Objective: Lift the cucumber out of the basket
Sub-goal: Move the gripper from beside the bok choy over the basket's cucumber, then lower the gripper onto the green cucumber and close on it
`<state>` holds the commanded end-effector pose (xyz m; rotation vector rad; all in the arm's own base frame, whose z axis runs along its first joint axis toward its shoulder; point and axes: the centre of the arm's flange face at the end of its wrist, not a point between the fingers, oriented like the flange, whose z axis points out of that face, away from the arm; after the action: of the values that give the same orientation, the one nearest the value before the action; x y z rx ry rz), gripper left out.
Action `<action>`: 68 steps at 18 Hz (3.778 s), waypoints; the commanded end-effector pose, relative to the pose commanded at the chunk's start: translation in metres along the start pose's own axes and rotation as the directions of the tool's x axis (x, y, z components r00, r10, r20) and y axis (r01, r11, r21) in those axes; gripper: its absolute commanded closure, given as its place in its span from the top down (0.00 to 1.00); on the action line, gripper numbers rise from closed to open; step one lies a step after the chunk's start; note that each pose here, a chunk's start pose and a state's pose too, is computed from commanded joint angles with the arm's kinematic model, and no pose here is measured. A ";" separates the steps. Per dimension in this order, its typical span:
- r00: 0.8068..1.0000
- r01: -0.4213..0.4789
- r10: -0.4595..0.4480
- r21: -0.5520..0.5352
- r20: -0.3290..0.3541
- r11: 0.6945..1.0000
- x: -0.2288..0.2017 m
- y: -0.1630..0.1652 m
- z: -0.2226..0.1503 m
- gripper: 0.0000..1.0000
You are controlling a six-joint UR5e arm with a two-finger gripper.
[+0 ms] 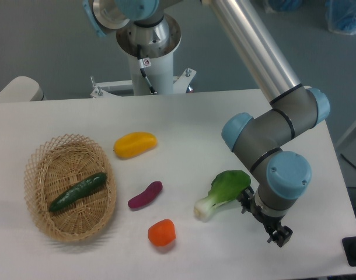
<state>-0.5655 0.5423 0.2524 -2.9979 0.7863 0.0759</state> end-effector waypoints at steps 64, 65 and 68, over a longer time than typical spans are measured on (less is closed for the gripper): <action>0.976 0.216 -0.215 0.034 -0.011 0.976 0.343 -0.270 -0.002 0.17; 0.975 0.221 -0.221 0.041 -0.007 0.974 0.337 -0.266 -0.006 0.17; 0.973 0.229 -0.230 0.062 0.011 0.971 0.326 -0.262 -0.020 0.17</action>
<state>-0.1528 0.6097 0.2605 -3.0009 0.4263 0.0697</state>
